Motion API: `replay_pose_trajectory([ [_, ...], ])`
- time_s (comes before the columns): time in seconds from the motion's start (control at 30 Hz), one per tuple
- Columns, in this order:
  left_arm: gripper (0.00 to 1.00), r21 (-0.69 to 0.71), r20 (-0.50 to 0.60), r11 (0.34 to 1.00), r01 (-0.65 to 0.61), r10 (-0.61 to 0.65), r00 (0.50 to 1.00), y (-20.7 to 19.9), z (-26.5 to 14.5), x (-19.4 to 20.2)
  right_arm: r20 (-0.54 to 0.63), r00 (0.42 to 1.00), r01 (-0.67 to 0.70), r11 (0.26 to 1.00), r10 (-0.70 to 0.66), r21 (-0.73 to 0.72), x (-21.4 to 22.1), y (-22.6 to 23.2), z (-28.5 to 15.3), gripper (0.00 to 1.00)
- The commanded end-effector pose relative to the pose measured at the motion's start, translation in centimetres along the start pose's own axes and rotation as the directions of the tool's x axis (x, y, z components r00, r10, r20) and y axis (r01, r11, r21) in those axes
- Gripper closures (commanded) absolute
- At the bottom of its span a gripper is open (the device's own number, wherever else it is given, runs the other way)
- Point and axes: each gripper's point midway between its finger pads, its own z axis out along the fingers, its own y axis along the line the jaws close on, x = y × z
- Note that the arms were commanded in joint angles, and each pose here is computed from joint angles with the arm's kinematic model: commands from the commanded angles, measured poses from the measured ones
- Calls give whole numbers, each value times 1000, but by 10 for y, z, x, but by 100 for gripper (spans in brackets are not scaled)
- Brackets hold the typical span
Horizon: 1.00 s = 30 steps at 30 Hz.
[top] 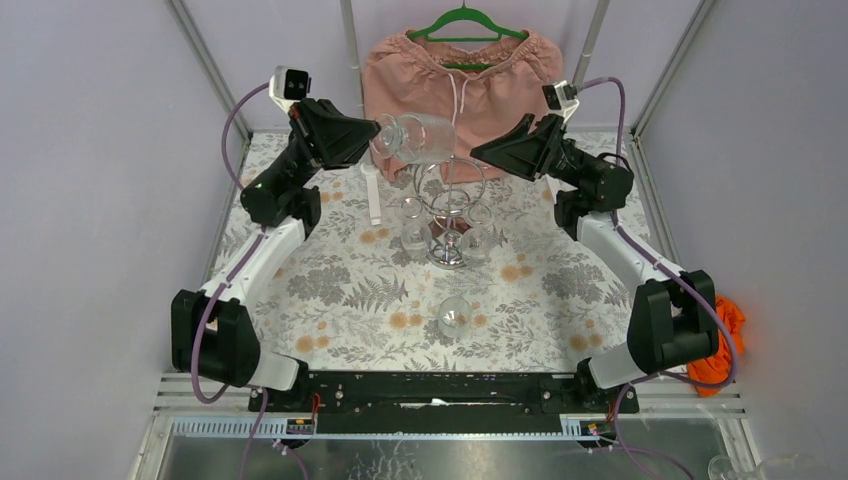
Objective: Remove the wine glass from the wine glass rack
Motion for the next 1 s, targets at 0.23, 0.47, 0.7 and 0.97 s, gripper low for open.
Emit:
replay_pose_trajectory([
  [0.23, 100, 86, -16, 995, 45, -44, 999, -1, 6, 5, -21, 978, 201, 959, -209, -200, -5, 57, 10, 36],
  [0.47, 100, 83, -25, 995, 50, -49, 999, 5, 9, 4, -45, 982, 168, 958, -183, -232, -2, 55, 23, 36],
  [0.7, 100, 75, -29, 996, 54, -52, 998, 15, 10, 4, -57, 987, 127, 948, -150, -292, 6, 65, 40, 36],
  [0.97, 100, 66, -34, 997, 36, -34, 999, 21, 9, 5, -27, 992, 104, 933, -120, -346, 9, 84, 49, 38],
])
